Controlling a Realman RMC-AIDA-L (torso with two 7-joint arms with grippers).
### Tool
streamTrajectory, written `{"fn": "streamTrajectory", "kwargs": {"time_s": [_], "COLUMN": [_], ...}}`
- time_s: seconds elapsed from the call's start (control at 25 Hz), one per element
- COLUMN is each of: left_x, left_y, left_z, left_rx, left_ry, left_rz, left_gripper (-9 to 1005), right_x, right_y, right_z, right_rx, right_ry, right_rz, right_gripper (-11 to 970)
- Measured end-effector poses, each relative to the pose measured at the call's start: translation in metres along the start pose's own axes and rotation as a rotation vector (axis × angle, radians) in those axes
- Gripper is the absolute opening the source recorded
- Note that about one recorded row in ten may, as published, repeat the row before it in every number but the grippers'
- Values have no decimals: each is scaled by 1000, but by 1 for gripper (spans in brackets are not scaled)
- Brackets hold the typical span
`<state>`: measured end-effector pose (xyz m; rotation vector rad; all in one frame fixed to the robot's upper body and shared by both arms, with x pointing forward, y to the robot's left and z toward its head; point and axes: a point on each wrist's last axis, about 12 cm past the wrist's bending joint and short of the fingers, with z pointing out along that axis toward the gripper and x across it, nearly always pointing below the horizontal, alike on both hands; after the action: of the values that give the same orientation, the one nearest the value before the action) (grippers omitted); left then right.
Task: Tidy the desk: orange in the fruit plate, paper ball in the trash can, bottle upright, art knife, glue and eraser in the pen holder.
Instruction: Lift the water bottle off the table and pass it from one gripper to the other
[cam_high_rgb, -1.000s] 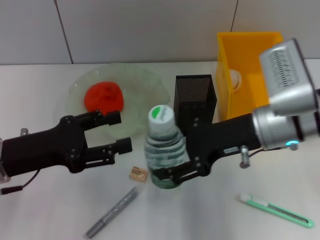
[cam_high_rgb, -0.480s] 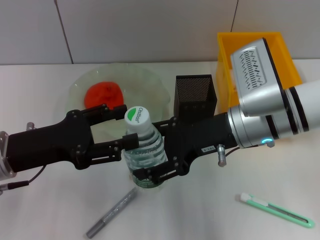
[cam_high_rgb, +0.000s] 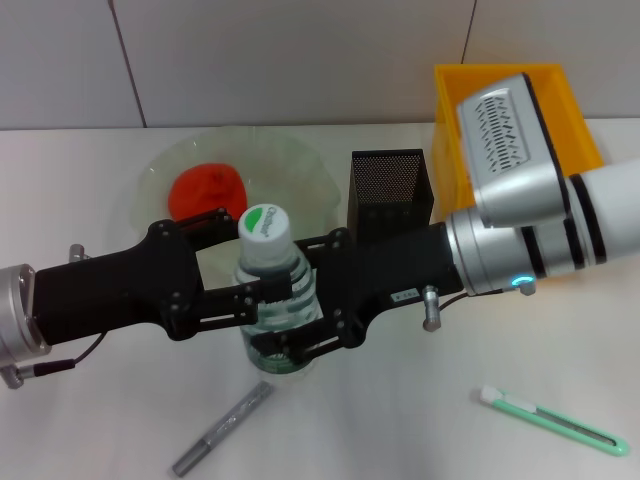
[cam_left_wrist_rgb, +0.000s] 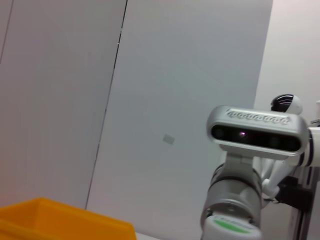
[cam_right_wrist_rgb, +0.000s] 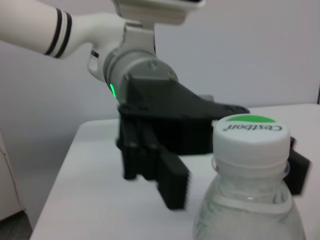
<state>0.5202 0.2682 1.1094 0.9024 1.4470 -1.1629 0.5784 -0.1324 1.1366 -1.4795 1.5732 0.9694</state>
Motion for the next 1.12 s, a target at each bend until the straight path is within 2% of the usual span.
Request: {"fn": "streamTrajectory", "kwargs": {"time_s": [0.64, 1.12], "left_x": [0, 0], "left_y": [4, 1], "left_z": [2, -2], "left_rx": [-18, -22], "left_ry": [-1, -25], "left_rz": [1, 28], "left_gripper": [798, 614], "right_x": [-1, 4], "right_y": [2, 1], "right_z": [8, 9], "right_rx": [-4, 3], "right_ry": [-10, -26], "right_rz": [-10, 6], "right_gripper": [782, 782]}}
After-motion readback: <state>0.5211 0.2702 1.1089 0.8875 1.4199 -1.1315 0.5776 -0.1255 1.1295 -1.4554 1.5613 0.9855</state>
